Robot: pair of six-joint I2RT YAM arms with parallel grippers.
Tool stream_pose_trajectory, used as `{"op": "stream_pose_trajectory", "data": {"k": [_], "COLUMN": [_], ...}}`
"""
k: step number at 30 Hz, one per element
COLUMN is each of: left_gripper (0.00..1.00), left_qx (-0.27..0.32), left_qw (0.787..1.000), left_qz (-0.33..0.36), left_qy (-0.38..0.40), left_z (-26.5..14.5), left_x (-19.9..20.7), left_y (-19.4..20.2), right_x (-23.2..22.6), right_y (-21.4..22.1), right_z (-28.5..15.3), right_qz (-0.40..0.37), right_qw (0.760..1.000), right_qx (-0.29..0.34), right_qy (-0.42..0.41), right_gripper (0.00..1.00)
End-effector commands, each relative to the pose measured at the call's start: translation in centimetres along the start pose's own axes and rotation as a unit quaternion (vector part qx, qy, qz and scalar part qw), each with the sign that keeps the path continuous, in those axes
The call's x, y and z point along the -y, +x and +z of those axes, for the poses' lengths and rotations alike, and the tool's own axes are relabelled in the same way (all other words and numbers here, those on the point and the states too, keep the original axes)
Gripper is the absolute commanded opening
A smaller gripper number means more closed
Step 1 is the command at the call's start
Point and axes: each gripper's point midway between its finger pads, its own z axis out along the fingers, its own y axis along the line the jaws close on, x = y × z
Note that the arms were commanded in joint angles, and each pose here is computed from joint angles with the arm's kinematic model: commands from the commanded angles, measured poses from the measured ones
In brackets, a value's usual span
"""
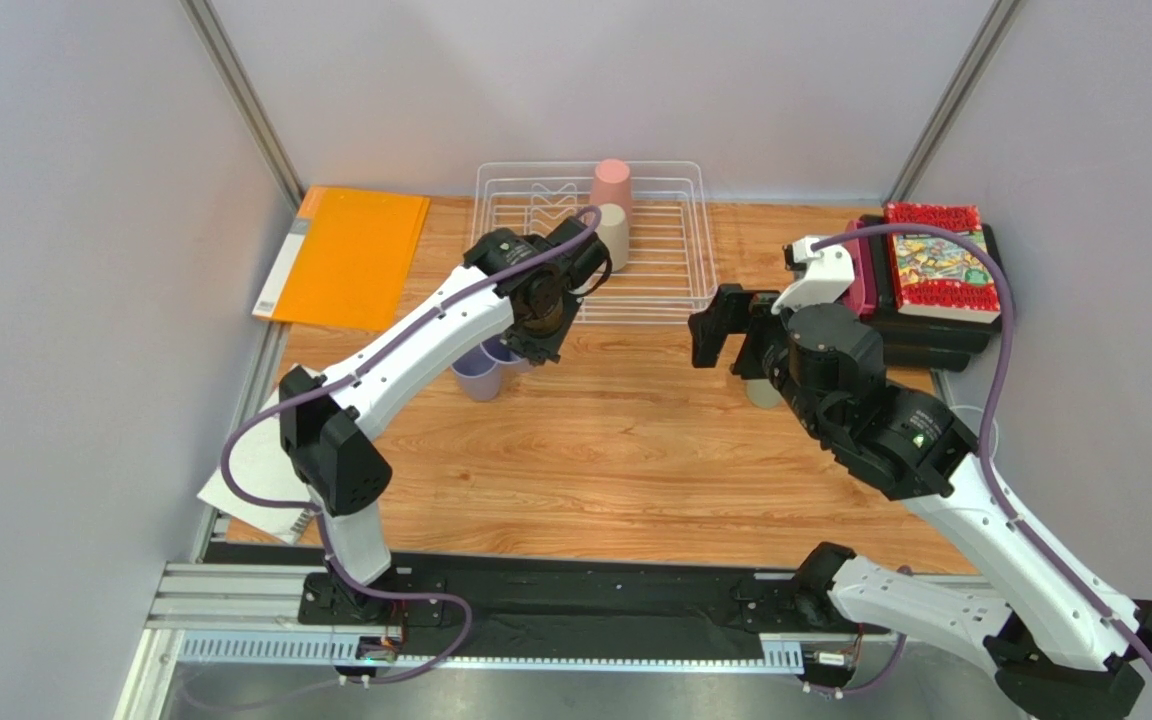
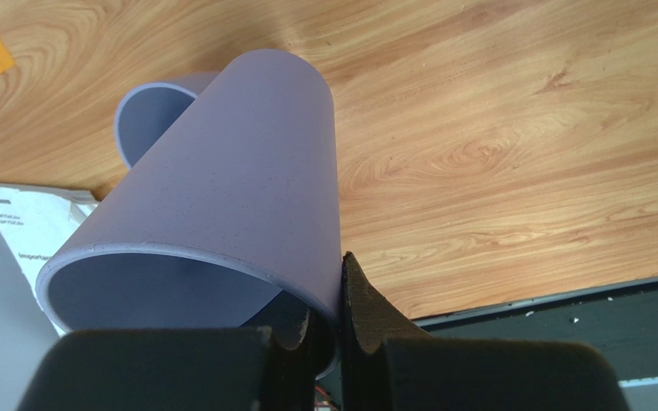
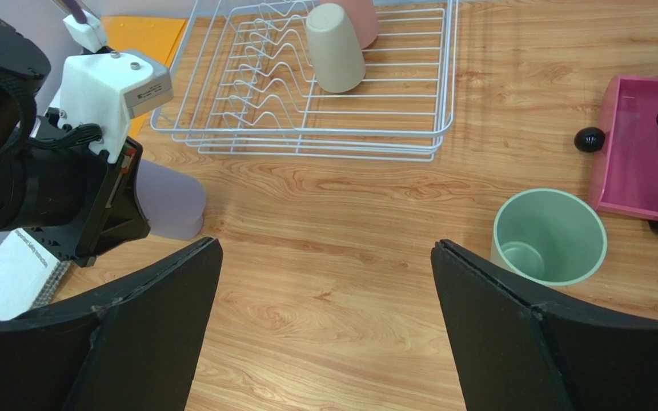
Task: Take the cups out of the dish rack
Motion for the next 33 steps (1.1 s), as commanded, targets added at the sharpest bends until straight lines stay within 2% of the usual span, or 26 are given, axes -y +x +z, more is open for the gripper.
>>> {"op": "stream_pose_trajectory", "data": {"k": [1, 9, 18, 23, 33], "left_gripper": [0.0, 0.0, 0.0, 0.0, 0.0], "left_qx": [-0.001, -0.031, -0.08, -0.089, -0.103], "left_qw": [0.999, 0.996, 0.995, 0.994, 0.992], "left_qz": [0.03, 0.055, 0.039, 0.029, 0.032], "left_qy": [0.036, 0.059, 0.054, 0.05, 0.063], "left_z": [0.4, 3.4, 7.1, 8.0, 9.0], "left_x": [1.6, 3.7, 2.3, 1.4, 2.1], "left_y": [-0.9, -2.1, -0.6, -0.1, 0.3], "right_x": [-0.5, -0.4, -0.2, -0.2, -0.3], "right_y": [-0.1, 0.9, 0.9, 1.2, 1.8], "right_z": [0.2, 0.9, 1.2, 1.5, 1.8], "right_qz": [-0.001, -0.009, -0.015, -0.015, -0.015], "right_qw": [1.0, 1.0, 1.0, 1.0, 1.0], "right_qx": [0.009, 0.004, 0.008, 0.01, 0.003], "right_qy": [-0.014, -0.01, -0.004, -0.005, -0.007], "right_gripper": [1.0, 1.0, 1.0, 1.0, 1.0]}}
